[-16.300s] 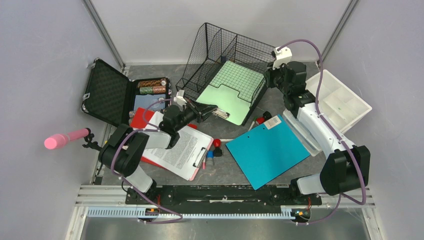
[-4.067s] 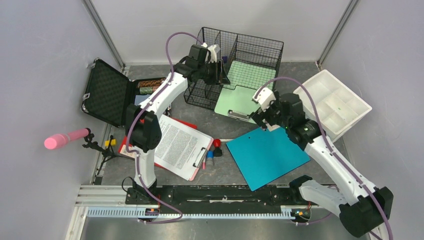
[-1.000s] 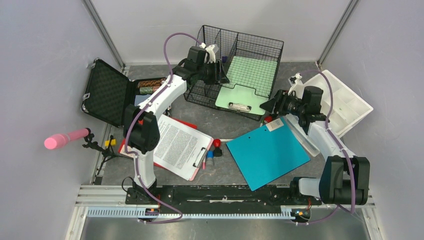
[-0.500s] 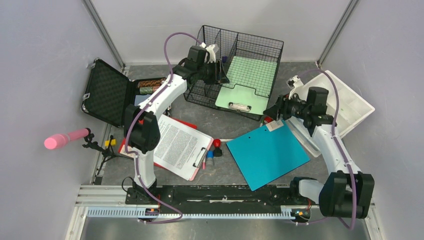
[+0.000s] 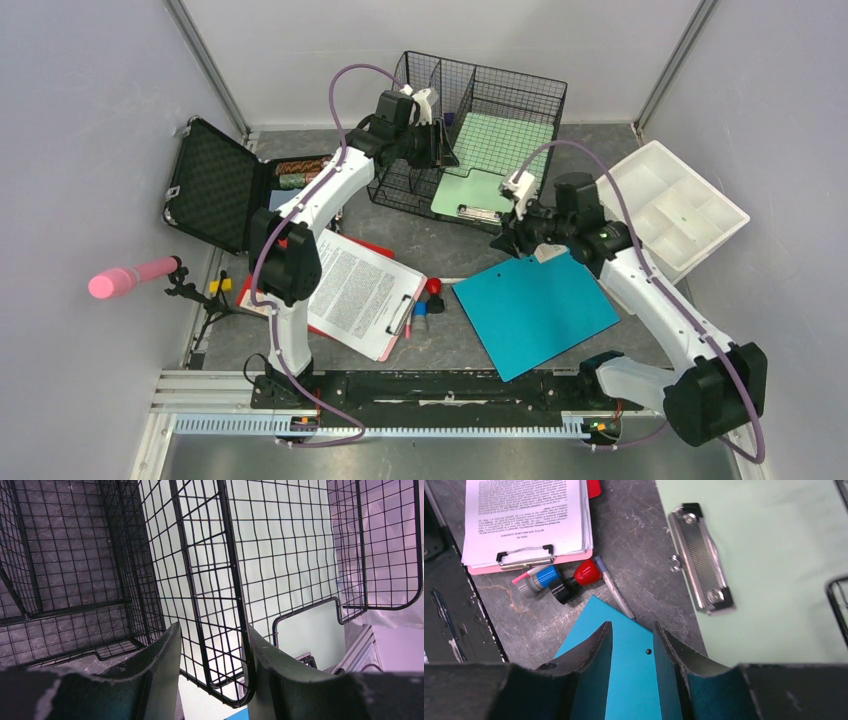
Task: Organize the desk
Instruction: Place the folder in the storage box.
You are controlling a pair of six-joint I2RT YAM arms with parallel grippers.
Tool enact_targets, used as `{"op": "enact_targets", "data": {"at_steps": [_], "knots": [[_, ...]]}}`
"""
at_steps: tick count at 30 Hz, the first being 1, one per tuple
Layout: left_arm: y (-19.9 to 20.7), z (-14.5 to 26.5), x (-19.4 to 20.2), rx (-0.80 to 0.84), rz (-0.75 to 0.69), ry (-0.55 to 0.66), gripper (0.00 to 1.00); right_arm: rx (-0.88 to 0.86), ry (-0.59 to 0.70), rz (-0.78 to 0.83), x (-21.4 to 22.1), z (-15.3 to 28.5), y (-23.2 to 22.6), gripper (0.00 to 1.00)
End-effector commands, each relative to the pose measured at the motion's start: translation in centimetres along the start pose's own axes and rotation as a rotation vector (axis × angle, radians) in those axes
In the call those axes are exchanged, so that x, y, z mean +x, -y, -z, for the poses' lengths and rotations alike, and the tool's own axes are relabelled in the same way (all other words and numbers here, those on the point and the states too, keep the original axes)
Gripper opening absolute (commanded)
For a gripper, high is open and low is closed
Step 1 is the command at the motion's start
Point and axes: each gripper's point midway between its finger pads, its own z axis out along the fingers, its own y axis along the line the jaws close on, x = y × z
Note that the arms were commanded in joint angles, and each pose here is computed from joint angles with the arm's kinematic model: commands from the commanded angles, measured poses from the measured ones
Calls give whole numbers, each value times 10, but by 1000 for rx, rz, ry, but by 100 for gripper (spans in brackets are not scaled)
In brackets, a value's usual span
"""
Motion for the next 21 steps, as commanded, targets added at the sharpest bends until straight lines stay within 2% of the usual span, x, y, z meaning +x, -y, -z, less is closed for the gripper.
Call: {"op": "enact_targets", "data": {"at_steps": [1,11,21], "knots": [[9,-7,25,38,8,-100,2,44,-43,117,-10,-15,4,41],[8,-7,27,45,17,-108,2,29,-101,165,-14,-65,5,37],[7,-6,34,55,39,-126,2,207,-78,201,-42,-76,48,31]]}}
